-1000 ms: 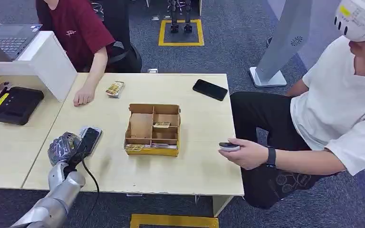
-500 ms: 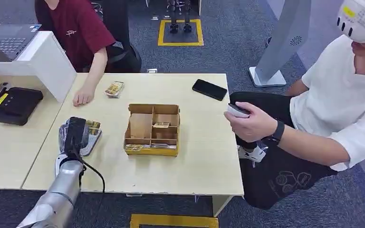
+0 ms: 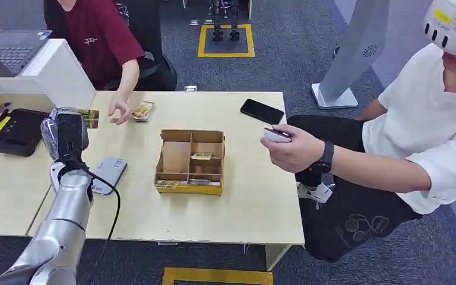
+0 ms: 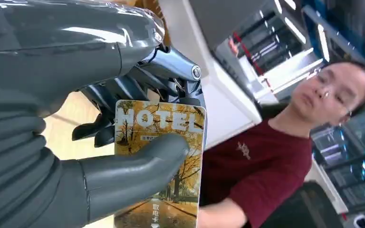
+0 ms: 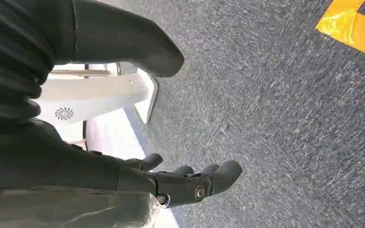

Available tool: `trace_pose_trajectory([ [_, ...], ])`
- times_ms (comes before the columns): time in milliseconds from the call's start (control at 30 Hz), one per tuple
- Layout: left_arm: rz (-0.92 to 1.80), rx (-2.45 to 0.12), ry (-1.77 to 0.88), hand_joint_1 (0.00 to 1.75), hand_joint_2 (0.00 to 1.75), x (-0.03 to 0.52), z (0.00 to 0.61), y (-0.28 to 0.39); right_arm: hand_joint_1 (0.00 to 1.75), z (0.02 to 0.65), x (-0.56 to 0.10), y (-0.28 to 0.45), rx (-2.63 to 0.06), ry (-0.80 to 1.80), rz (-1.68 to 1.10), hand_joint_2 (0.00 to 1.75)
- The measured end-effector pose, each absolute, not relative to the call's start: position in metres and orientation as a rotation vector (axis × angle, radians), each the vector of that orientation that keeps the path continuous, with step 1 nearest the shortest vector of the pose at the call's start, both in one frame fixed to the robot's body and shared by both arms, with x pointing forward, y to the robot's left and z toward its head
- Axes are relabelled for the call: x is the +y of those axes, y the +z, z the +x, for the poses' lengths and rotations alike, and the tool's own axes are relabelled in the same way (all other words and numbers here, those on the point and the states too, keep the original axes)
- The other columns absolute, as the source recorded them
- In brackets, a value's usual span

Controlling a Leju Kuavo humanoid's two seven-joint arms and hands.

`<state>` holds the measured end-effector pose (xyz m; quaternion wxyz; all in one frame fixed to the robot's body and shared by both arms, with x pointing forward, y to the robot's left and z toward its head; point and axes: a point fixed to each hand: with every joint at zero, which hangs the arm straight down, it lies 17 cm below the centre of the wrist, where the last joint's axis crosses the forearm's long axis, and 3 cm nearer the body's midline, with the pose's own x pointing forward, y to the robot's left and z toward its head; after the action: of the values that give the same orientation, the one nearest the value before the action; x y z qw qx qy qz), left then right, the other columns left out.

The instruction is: Pass the card to the sensor for recognition and then transmit it.

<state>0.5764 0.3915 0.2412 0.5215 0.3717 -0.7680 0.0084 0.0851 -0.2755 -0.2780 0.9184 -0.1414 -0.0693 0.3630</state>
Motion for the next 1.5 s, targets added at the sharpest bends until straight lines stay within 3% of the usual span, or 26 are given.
trace_pose_trajectory([
  [300,1.087,-1.832,0.034,1.75,1.75,0.413,0.58,0.269,0.0,0.094,-0.27,-0.277,-0.154,0.771,-0.284,1.75],
  [667,1.104,-1.82,-0.023,1.75,1.75,0.41,0.582,0.261,0.0,0.097,-0.269,-0.276,-0.16,0.779,-0.286,1.75],
  [700,1.107,-1.823,-0.03,0.0,1.75,0.409,0.582,0.262,0.0,0.097,-0.269,-0.276,-0.16,0.779,-0.286,1.75],
  [1133,0.943,-1.738,0.035,0.0,1.75,0.411,0.594,0.238,0.0,0.097,-0.27,-0.276,-0.158,0.773,-0.291,1.75],
  [1367,0.619,-1.803,-0.09,0.0,1.75,0.362,0.605,0.229,0.0,0.091,-0.271,-0.277,-0.155,0.724,-0.291,1.75],
  [1500,0.403,-1.883,-0.343,0.0,1.75,0.315,0.577,0.225,0.0,0.084,-0.272,-0.278,-0.137,0.64,-0.279,1.75],
])
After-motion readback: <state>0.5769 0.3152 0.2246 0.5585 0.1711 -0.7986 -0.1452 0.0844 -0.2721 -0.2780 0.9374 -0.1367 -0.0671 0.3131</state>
